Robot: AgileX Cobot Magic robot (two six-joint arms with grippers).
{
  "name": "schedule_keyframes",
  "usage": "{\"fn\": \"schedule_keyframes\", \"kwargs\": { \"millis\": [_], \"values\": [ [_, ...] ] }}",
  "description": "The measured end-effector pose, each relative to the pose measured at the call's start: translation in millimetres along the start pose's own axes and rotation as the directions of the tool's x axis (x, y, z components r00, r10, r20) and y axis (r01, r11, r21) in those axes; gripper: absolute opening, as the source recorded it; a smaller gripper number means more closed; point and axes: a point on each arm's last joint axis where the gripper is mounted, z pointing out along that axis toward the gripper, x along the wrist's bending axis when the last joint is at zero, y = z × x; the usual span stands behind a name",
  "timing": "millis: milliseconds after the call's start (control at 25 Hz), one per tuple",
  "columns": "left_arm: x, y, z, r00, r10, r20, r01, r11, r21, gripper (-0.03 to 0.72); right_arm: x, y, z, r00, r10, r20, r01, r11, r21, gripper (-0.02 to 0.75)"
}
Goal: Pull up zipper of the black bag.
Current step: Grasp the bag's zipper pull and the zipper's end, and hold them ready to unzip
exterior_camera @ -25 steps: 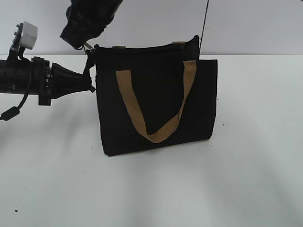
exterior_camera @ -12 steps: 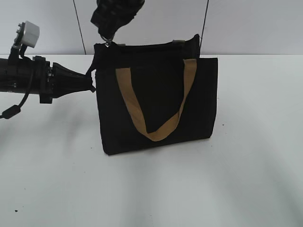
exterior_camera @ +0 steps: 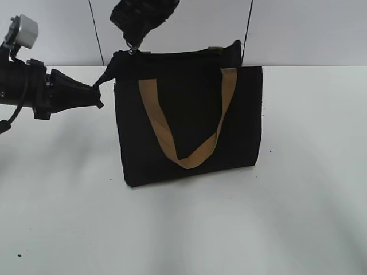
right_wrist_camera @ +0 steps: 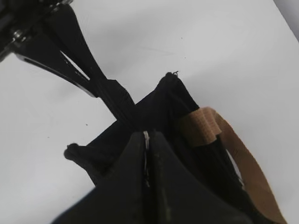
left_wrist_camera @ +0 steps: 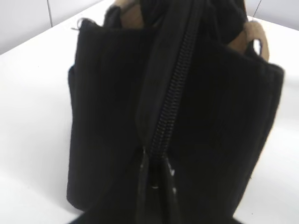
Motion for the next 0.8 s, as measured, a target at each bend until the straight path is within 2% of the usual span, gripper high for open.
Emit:
{"fn": "schedule_keyframes", "kwargs": {
  "millis": [240, 440, 640, 800],
  "values": [
    [-0.7, 4, -17, 0.999, -0.031, -0.018, 0.032, 0.998, 0.054, 0.032, 0, 1, 0, 0.981, 0.194, -0.002, -0.194, 0.981, -0.012, -0.011],
    [-4.8, 13, -33, 0.999, -0.01, -0.034, 0.013, 0.996, 0.091, 0.032, 0, 1, 0, 0.936, 0.352, 0.009, -0.351, 0.936, -0.007, -0.011],
    [-10.5, 12, -36, 1.0, -0.022, 0.015, 0.02, 0.991, 0.129, 0.032, -4, -3, 1, 0.837, 0.543, 0.07, -0.545, 0.839, 0.0, -0.011],
    [-12.7, 12, -41, 1.0, -0.011, 0.021, 0.007, 0.987, 0.158, 0.032, -12, -9, -1, 0.754, 0.648, 0.107, -0.653, 0.758, 0.006, -0.011]
  ]
}}
